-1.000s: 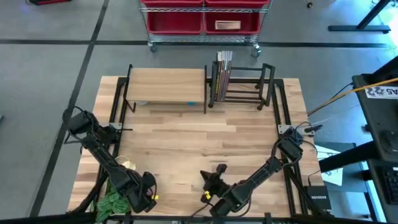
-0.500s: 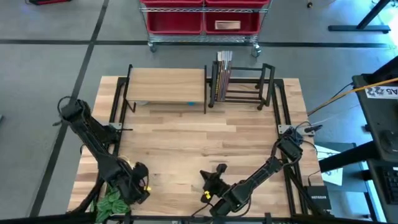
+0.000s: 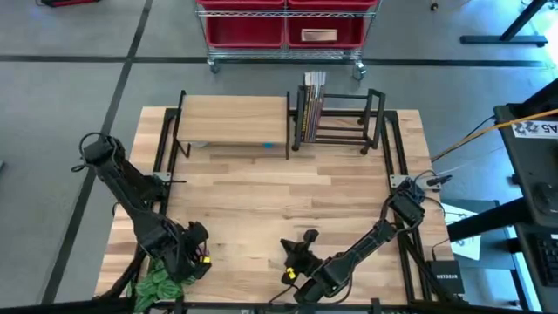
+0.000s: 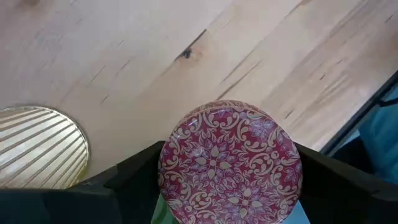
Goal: Stock shelves
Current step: Remove the red scented candle from under the shelf, then move the shelf to the center
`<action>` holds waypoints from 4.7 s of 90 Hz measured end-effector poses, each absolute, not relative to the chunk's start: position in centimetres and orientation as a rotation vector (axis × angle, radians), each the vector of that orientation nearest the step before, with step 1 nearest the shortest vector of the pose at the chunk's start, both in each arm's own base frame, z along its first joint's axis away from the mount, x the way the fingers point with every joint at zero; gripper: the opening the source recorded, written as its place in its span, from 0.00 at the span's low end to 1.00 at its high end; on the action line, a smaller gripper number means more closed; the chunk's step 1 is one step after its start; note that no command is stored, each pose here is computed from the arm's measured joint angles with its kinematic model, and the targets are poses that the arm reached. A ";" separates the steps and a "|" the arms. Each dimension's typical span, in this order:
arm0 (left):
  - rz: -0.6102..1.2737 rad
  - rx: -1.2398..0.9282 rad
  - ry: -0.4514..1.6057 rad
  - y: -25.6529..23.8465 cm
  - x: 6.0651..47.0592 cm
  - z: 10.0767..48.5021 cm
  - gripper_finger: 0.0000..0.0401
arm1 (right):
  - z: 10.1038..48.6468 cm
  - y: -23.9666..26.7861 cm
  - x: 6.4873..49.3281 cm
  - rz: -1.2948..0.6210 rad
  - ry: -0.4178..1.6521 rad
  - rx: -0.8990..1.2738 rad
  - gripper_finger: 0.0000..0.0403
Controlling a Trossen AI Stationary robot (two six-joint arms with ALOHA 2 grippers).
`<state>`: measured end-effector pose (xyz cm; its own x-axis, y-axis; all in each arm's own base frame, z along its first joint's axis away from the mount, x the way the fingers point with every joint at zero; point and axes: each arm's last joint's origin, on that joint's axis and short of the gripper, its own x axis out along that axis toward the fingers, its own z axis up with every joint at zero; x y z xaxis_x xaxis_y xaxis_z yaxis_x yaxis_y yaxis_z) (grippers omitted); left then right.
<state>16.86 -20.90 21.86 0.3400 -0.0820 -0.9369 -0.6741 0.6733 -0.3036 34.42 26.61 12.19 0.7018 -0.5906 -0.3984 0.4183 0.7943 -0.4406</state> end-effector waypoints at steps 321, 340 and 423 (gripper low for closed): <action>0.562 -0.641 1.072 -17.4 16.5 29.0 0.84 | 12.3 26.7 34.6 -0.582 0.526 -0.314 0.00; 0.697 -0.501 1.061 -14.4 17.2 31.3 0.84 | 12.3 26.7 34.7 -0.581 0.521 -0.307 0.00; 0.708 0.447 1.164 -1.3 24.0 27.9 0.84 | 12.2 26.8 34.9 -0.543 0.559 -0.253 0.00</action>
